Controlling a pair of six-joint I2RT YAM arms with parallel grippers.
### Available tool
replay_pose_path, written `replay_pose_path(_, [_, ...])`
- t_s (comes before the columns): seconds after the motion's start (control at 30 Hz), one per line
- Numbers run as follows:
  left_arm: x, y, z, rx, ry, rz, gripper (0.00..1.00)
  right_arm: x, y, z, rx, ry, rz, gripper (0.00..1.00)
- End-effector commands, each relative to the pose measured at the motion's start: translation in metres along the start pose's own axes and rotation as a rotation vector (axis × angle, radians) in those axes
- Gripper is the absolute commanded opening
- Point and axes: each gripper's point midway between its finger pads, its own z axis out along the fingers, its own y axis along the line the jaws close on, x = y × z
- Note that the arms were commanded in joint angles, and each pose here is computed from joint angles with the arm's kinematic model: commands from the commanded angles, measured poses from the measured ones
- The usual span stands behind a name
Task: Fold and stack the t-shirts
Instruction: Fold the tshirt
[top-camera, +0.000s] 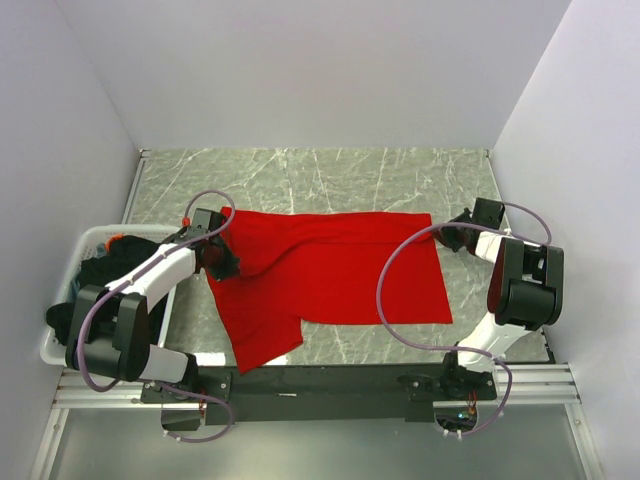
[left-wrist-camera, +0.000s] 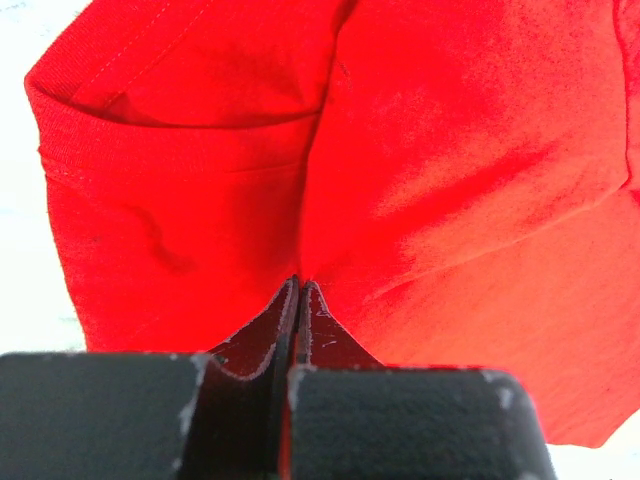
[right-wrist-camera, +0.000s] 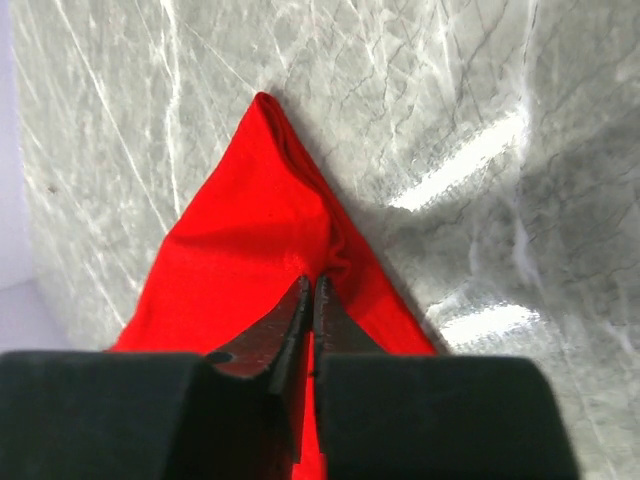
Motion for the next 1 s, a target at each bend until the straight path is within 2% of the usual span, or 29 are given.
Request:
replay_pose_path(0.0, [-0.013, -0.013, -0.013, 0.032, -0.047, 0.025, 0.02, -0.023, 0.012, -0.011, 0.002, -0.067, -0.065, 0.04])
replay_pose_path(0.07, [-0.014, -0.012, -0.014, 0.03, -0.047, 0.024, 0.02, -0.022, 0.01, -0.012, 0.009, -0.062, -0.084, 0.0])
replay_pose_path(0.4, [-0.014, -0.012, -0.021, 0.024, -0.036, 0.027, 0.01, -0.006, -0.006, -0.005, 0.035, 0.012, -0.156, 0.0])
replay_pose_path(0.67, [-0.035, -0.03, -0.044, 0.051, -0.076, 0.044, 0.01, -0.004, -0.006, -0.003, 0.031, 0.027, -0.181, 0.01])
replay_pose_path(0.93, [-0.027, -0.017, -0.036, 0.02, -0.045, 0.041, 0.01, 0.002, -0.016, -0.008, 0.067, 0.05, -0.198, 0.03])
replay_pose_path(0.97, [-0.027, -0.015, -0.035, 0.016, -0.046, 0.041, 0.01, 0.003, -0.016, -0.008, 0.069, 0.055, -0.2, 0.08])
